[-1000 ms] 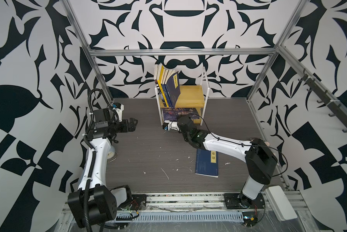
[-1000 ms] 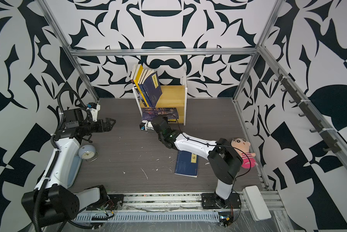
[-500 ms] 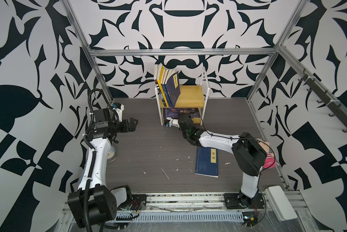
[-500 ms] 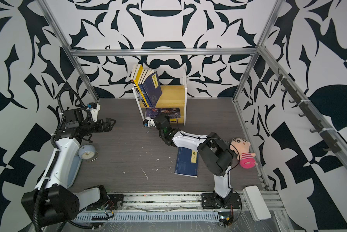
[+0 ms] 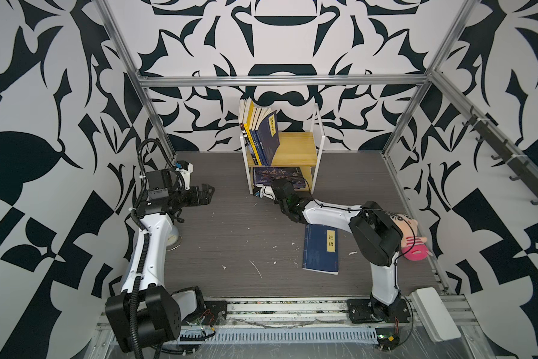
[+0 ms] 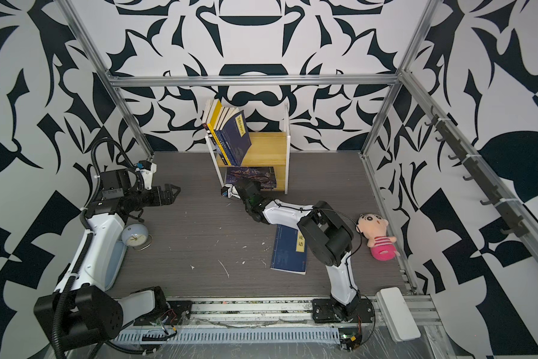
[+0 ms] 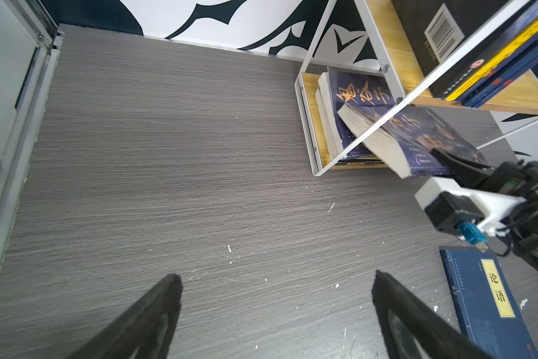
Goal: Stacking books/files
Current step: Place the book on the bookshelf.
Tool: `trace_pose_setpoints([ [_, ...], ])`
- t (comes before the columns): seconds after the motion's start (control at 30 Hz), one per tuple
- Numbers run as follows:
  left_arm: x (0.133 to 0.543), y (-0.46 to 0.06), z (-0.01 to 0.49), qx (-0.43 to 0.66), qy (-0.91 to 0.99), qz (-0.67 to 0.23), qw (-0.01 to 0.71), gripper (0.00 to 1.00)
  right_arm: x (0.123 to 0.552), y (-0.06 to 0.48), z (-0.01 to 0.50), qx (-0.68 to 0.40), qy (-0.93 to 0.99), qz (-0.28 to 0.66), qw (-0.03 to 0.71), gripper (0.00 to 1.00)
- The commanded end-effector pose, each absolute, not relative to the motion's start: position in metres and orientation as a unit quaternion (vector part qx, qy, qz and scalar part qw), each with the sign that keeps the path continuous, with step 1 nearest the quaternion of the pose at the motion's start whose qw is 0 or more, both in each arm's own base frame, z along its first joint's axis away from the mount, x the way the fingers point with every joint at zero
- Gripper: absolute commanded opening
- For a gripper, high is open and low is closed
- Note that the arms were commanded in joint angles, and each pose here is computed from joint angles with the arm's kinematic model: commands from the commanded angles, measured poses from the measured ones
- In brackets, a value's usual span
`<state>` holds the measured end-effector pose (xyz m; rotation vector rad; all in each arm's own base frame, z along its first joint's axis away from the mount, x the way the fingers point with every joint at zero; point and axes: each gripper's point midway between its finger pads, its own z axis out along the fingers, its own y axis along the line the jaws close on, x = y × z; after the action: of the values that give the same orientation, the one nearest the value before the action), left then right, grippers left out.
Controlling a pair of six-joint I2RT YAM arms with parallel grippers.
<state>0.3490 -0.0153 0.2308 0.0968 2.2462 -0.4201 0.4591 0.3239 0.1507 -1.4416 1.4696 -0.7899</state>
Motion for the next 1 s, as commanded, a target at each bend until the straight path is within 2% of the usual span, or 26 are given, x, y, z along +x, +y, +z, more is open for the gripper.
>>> trace_pose_setpoints([
  [0.0, 0.346, -0.018, 0.226, 0.042, 0.894, -0.176, 0.410, 1.00, 0.476, 0.335, 0.181, -0.553, 0.599, -0.298, 0.496, 0.00],
  [0.27, 0.344, -0.018, 0.227, 0.042, 0.893, -0.175, 0.412, 1.00, 0.491, 0.339, 0.162, -0.580, 0.610, -0.285, 0.459, 0.02],
  [0.3, 0.344, -0.018, 0.227, 0.042, 0.894, -0.175, 0.411, 1.00, 0.489, 0.338, 0.157, -0.589, 0.613, -0.278, 0.447, 0.05],
  [0.43, 0.345, -0.017, 0.226, 0.041, 0.893, -0.175, 0.412, 1.00, 0.472, 0.340, 0.144, -0.621, 0.633, -0.222, 0.405, 0.33],
  [0.53, 0.345, -0.018, 0.227, 0.039, 0.893, -0.179, 0.412, 1.00, 0.463, 0.341, 0.138, -0.639, 0.643, -0.192, 0.376, 0.47],
  [0.77, 0.344, -0.018, 0.228, 0.041, 0.892, -0.179, 0.413, 1.00, 0.463, 0.329, 0.129, -0.658, 0.654, -0.174, 0.331, 0.48],
  [0.97, 0.345, -0.018, 0.228, 0.039, 0.891, -0.180, 0.414, 1.00, 0.477, 0.331, 0.137, -0.646, 0.658, -0.174, 0.344, 0.45],
])
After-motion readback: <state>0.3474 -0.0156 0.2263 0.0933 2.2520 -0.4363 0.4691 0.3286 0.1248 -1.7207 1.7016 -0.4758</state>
